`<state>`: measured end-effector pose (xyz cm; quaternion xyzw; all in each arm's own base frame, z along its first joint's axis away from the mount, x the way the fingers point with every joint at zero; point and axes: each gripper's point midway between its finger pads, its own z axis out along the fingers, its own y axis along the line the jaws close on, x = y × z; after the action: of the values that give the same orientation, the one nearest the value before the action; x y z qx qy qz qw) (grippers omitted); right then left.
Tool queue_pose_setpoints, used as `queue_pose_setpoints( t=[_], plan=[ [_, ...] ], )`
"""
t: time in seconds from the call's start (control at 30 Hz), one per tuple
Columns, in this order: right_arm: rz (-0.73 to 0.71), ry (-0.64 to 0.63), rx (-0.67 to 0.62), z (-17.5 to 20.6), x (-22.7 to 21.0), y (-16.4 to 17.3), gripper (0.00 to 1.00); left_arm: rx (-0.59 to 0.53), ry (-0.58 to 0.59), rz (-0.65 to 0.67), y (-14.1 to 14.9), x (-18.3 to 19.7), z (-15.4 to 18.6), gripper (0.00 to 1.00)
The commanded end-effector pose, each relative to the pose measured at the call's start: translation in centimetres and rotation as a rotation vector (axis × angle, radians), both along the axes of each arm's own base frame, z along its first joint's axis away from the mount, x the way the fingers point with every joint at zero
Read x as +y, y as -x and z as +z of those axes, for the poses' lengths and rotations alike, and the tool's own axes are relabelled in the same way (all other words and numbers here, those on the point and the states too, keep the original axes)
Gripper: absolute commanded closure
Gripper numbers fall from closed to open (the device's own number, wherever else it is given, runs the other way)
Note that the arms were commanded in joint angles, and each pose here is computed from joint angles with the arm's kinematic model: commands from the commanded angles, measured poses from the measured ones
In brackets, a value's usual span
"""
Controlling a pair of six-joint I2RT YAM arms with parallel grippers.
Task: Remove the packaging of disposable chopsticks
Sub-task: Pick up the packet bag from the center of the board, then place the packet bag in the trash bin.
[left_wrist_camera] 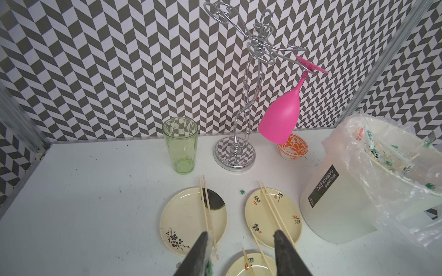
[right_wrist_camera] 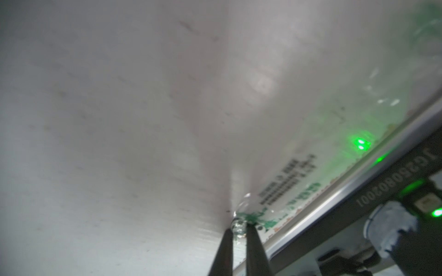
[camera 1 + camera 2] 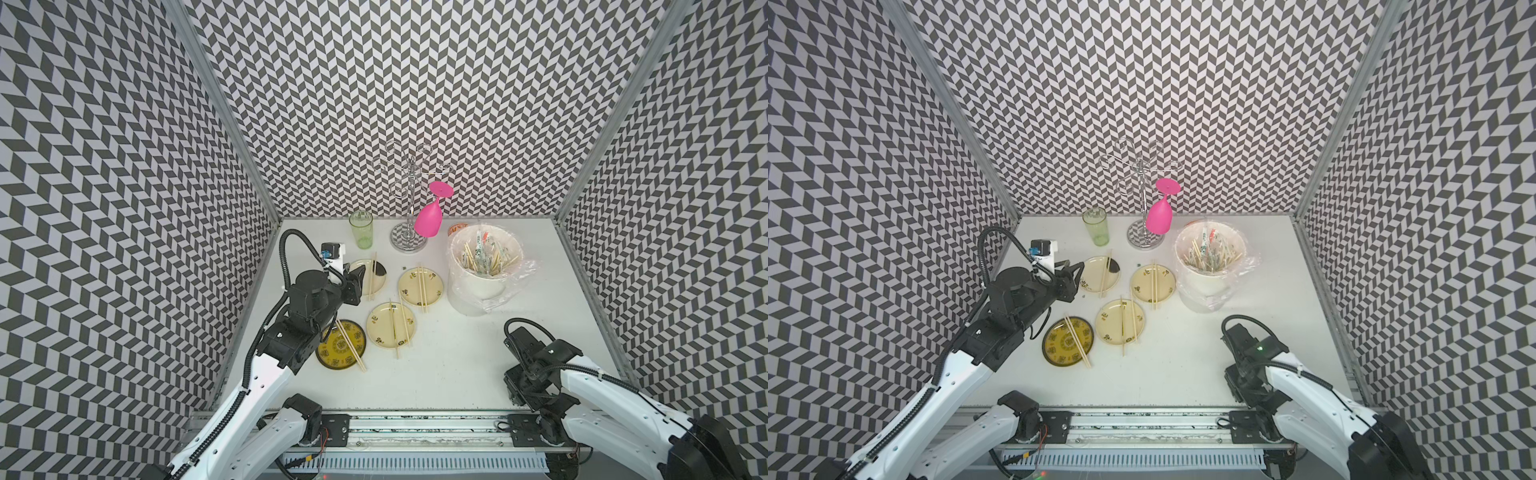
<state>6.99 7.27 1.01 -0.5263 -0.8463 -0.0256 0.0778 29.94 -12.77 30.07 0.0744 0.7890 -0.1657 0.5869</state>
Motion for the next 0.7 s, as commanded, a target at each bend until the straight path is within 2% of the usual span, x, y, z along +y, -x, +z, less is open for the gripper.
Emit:
queue_pose_setpoints(
  t=[0.0, 0.17, 0.27, 0.33, 0.43, 0.6, 0.67],
  plan=[
    [-0.043, 0.071, 0.042, -1.1, -1.7, 1.7, 1.0, -0.005, -0.01, 0.009, 0.0, 0.1, -0.2, 0.55],
    [-0.059, 0.063, -0.005, -0.8, -1.7, 1.1, 1.0, -0.005, -0.009, 0.006, -0.1, 0.0, -0.3, 0.55],
    [-0.058, 0.084, -0.08, 0.9, -1.9, -0.4, 1.0, -0.003, -0.009, 0.005, 0.0, 0.0, -0.3, 0.55],
    [-0.062, 0.098, -0.195, 3.6, -2.0, -2.7, 1.0, -0.005, -0.009, 0.008, 0.0, 0.1, -0.2, 0.55],
    [-0.047, 0.027, -0.382, 7.3, -0.9, -5.8, 1.0, -0.014, -0.007, 0.012, -0.1, 0.1, 0.2, 0.55],
    [-0.124, 0.042, -0.587, 13.2, -2.4, -7.6, 1.0, -0.041, -0.007, 0.007, -0.4, -0.2, 1.5, 0.55],
    [-0.107, 0.046, -0.68, 15.6, -2.6, -8.7, 1.0, -0.047, -0.007, 0.008, -0.5, -0.2, 1.8, 0.55]
  ],
)
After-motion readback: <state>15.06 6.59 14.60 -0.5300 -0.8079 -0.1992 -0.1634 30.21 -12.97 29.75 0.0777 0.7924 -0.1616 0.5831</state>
